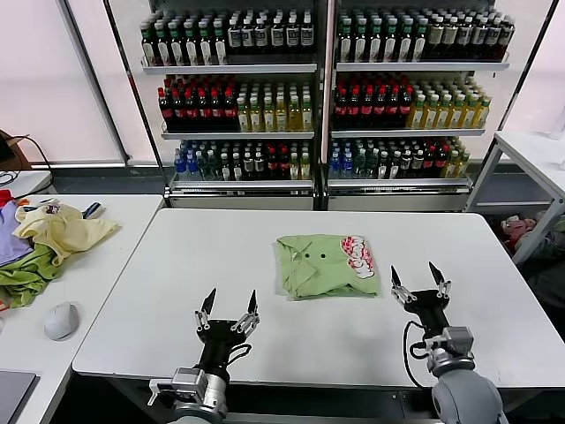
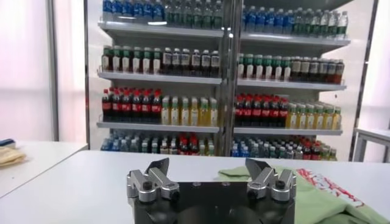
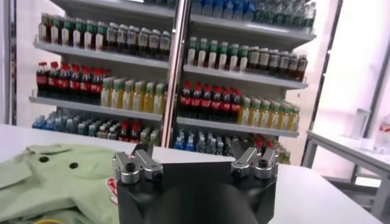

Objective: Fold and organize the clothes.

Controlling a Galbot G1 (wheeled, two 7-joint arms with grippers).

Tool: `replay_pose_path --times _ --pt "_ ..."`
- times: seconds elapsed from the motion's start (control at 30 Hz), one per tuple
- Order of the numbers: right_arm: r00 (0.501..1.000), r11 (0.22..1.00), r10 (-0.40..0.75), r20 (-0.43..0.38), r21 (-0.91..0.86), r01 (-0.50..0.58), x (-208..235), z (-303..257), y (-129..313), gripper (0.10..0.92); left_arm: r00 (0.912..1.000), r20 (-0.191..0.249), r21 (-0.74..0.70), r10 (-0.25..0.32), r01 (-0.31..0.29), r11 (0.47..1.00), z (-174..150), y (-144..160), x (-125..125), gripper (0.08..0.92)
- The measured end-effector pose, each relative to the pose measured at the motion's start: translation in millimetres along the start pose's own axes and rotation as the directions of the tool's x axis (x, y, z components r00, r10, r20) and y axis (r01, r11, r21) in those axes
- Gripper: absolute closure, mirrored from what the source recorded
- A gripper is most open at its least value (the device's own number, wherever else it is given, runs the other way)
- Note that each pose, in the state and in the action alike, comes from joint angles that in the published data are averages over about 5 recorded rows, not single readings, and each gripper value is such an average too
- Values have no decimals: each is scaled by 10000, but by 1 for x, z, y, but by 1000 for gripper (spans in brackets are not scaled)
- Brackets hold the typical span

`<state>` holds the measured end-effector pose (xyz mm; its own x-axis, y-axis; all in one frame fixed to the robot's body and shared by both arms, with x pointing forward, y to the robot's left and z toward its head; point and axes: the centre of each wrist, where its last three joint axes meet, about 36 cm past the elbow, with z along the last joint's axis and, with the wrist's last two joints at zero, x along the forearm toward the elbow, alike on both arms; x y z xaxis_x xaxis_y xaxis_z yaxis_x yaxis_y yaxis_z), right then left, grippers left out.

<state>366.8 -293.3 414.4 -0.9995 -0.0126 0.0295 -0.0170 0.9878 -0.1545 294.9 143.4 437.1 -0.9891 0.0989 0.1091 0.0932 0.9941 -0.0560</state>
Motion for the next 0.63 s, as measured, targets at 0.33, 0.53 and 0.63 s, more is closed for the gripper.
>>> replay_pose_path --times 0.33,0.53,0.63 --pt "9991 9996 285 308 -100 -282 33 -9 0 200 10000 63 -99 73 -72 9999 -1 1 0 177" --pt "9985 9993 354 413 -135 -349 42 -14 1 200 9999 110 -153 63 -61 9999 -3 3 0 177" --pt "9985 9993 371 412 -125 -366 44 -14 1 200 9999 124 -168 63 -61 9998 -4 4 0 177"
